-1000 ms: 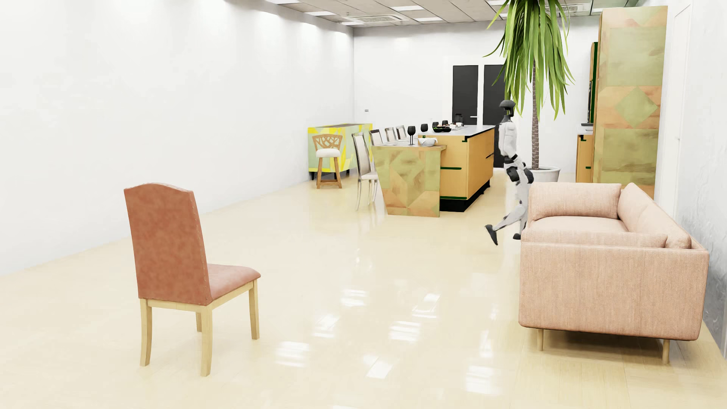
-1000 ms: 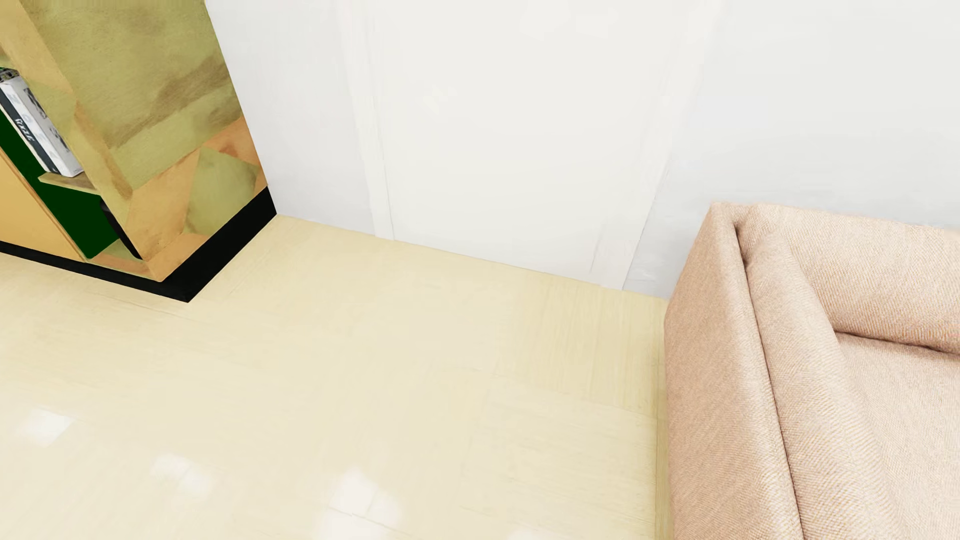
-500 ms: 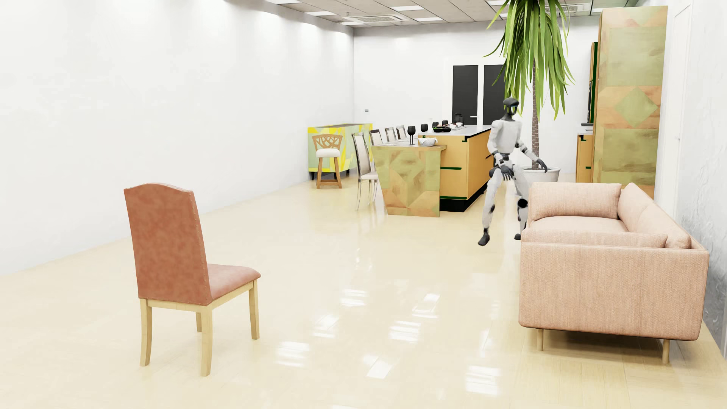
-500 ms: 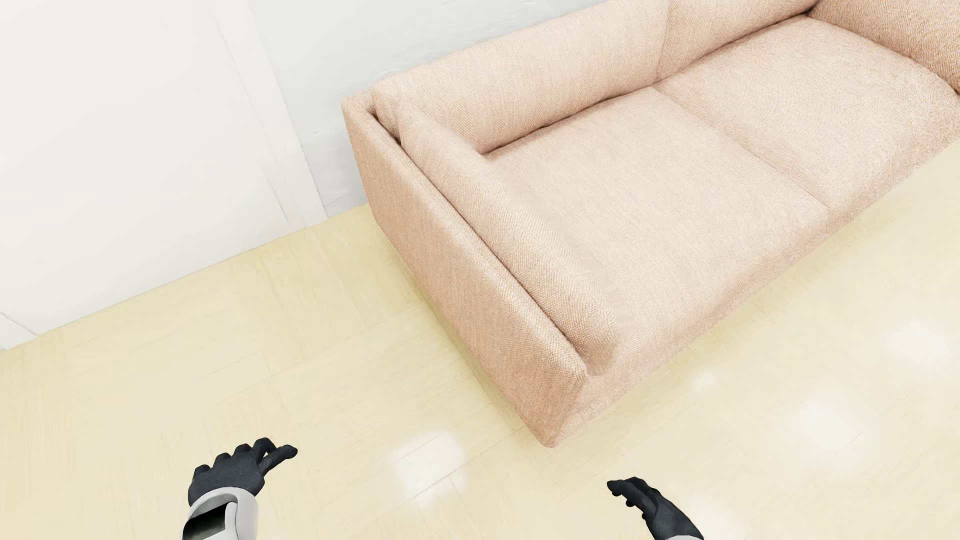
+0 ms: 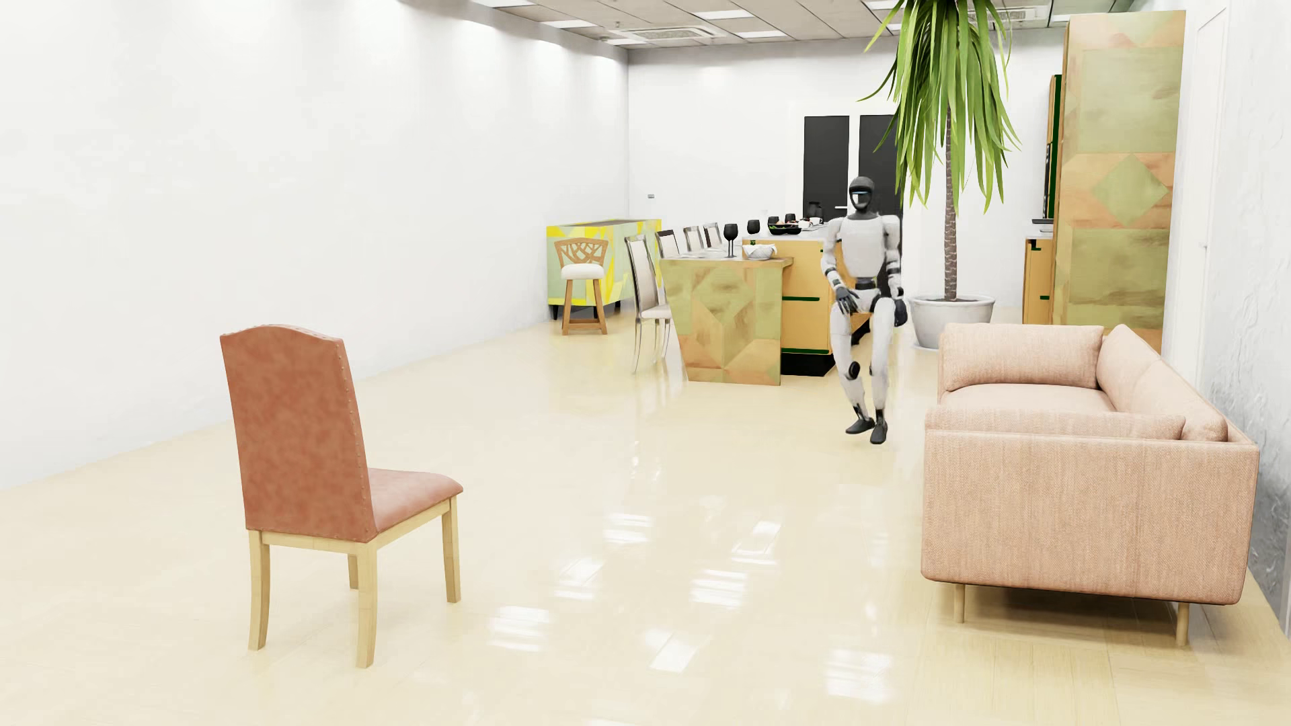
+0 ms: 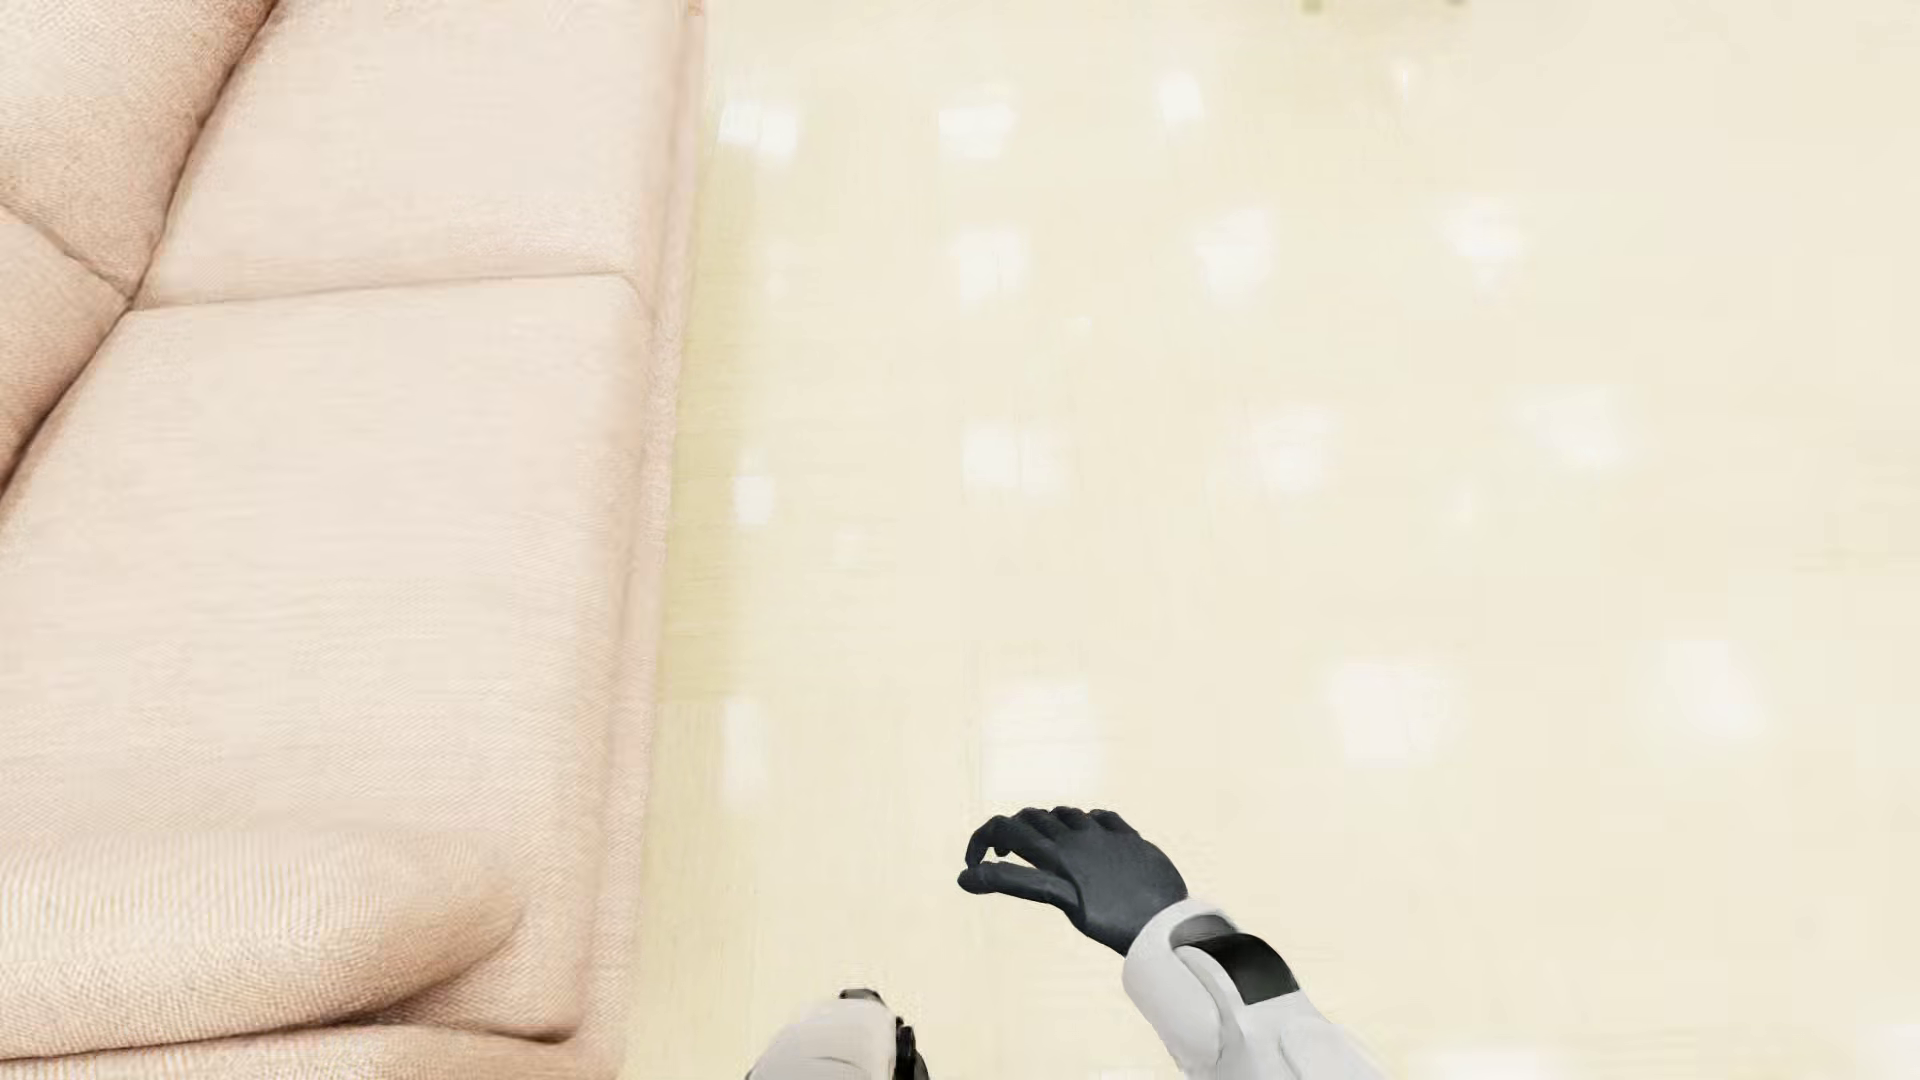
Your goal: Approach the chair
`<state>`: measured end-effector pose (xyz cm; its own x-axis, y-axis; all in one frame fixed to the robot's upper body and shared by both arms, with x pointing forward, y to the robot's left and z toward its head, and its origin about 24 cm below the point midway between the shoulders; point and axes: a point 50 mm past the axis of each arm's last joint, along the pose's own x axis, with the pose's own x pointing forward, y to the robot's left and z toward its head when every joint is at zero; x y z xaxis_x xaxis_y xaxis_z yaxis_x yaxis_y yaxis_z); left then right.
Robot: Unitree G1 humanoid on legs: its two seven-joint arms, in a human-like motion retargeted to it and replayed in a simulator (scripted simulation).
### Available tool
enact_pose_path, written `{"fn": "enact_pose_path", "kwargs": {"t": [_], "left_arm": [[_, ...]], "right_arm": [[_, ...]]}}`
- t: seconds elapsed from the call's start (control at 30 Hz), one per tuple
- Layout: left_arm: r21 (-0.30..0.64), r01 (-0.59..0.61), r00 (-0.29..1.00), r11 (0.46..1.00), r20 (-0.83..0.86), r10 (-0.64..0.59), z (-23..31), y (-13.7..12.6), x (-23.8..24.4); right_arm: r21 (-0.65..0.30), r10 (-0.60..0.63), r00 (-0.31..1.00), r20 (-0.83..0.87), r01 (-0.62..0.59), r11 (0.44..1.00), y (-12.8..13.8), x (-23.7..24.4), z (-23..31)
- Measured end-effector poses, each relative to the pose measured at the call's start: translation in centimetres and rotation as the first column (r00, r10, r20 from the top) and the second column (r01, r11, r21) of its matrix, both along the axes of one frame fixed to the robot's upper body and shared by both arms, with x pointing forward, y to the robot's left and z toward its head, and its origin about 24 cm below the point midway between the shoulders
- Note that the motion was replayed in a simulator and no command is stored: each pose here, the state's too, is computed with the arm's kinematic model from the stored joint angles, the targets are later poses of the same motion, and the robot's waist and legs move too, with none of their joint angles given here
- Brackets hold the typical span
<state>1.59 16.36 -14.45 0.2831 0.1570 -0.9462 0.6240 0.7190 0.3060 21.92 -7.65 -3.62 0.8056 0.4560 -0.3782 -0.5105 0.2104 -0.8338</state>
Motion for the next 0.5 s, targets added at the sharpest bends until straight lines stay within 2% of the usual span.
{"fn": "enact_pose_path", "kwargs": {"t": [0.07,0.13,0.17,0.23,0.3,0.37,0.4,0.47,0.5], "left_arm": [[-0.041,0.129,0.988,0.991,-0.083,-0.132,-0.5,-0.5,-0.9],[-0.024,0.313,0.933,0.949,-0.179,-0.312,-0.8,0.8,-1.4],[0.001,0.365,0.908,0.931,-0.224,-0.355,-0.8,1.9,-1.7],[0.084,0.359,0.899,0.93,-0.299,-0.32,-0.8,4.6,-2.1],[0.168,0.321,0.899,0.932,-0.364,-0.244,-0.7,7.4,-2.0],[0.234,0.398,0.881,0.887,-0.367,-0.299,-0.3,9.2,0.2],[0.273,0.424,0.887,0.864,-0.317,-0.335,-0.1,9.5,2.2],[0.349,0.381,0.924,0.856,-0.136,-0.356,0.8,9.7,6.9],[0.363,0.359,0.928,0.86,-0.037,-0.372,1.5,9.3,9.7]], "right_arm": [[-0.044,0.033,0.997,0.072,-0.03,0.999,0.6,0.6,0.8],[-0.02,-0.033,0.998,0.061,0.035,0.999,0.5,0.5,0.7],[0.004,-0.08,0.996,0.03,0.08,0.997,0.2,0.1,0.3],[-0.021,-0.143,0.989,-0.035,0.142,0.99,-0.9,-1.1,-1.0],[-0.119,-0.227,0.965,-0.132,0.211,0.97,-3.2,-3.0,-3.3],[-0.231,-0.403,0.872,-0.276,0.347,0.909,-6.3,-5.5,-6.3],[-0.299,-0.506,0.794,-0.337,0.419,0.857,-7.9,-6.8,-7.7],[-0.421,-0.639,0.655,-0.404,0.487,0.765,-10.8,-9.5,-9.7],[-0.463,-0.661,0.621,-0.42,0.48,0.745,-11.8,-10.8,-10.1]]}}
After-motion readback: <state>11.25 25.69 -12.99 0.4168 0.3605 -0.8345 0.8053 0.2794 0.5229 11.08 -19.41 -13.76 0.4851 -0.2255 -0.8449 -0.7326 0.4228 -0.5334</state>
